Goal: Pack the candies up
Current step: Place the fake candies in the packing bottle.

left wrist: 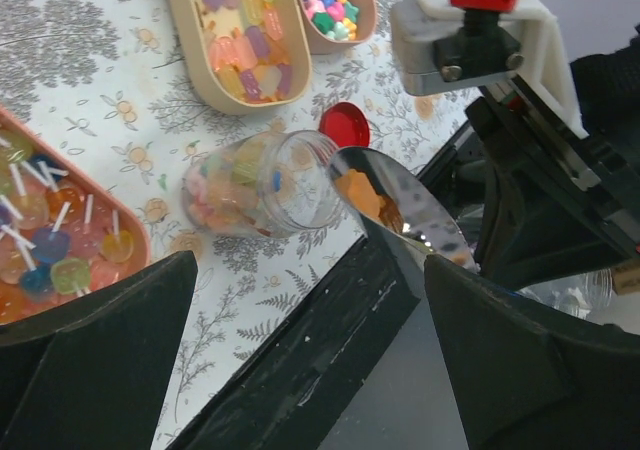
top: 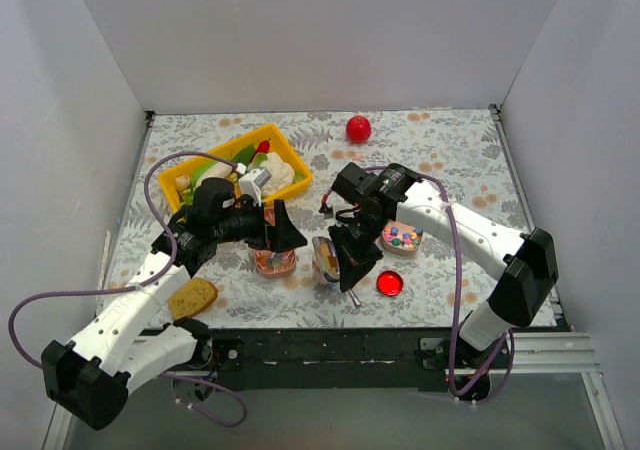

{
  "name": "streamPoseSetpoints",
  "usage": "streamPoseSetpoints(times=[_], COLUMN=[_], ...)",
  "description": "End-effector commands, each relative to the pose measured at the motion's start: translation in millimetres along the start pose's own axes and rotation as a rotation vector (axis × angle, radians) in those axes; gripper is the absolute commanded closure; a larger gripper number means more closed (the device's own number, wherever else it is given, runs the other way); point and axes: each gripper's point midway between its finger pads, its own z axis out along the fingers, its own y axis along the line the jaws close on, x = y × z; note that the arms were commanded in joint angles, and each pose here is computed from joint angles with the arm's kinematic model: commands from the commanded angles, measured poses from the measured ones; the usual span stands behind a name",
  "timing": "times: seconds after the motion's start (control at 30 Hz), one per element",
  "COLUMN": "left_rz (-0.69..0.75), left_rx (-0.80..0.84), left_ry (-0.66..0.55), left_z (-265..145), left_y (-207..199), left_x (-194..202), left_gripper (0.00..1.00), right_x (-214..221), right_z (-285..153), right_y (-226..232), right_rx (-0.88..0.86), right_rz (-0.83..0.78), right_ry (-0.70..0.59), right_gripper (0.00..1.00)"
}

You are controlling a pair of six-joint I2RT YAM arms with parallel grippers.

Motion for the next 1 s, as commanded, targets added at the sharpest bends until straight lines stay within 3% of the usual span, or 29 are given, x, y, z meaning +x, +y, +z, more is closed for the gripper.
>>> streamPoseSetpoints(times=[0.0,0.27,0.47,0.97], left_rz=[0.047,0.052,0.031,0.032], left_rx=[0.066,0.068,-0.003,-0.048], left_ry=[-0.007,0.050,0.086,0.073], left_z=[7,31,39,49], left_y=[-19,-24,-5,7], left_x=[-1,21,43,42], left_gripper=[0.02,0.02,0.02,0.02], right_x=[2,-4,1,1], right_z=[-3,-6,-9,-30], right_y=[9,14,22,17], right_rx=[-0.042,-0.042,-0.088,-0.209], right_rz=[-0.027,-0.035,-0.015,0.152], right_ry=[0.003,0.006,0.037,0.042], right_gripper=[0.99,0.99,0.99,0.99])
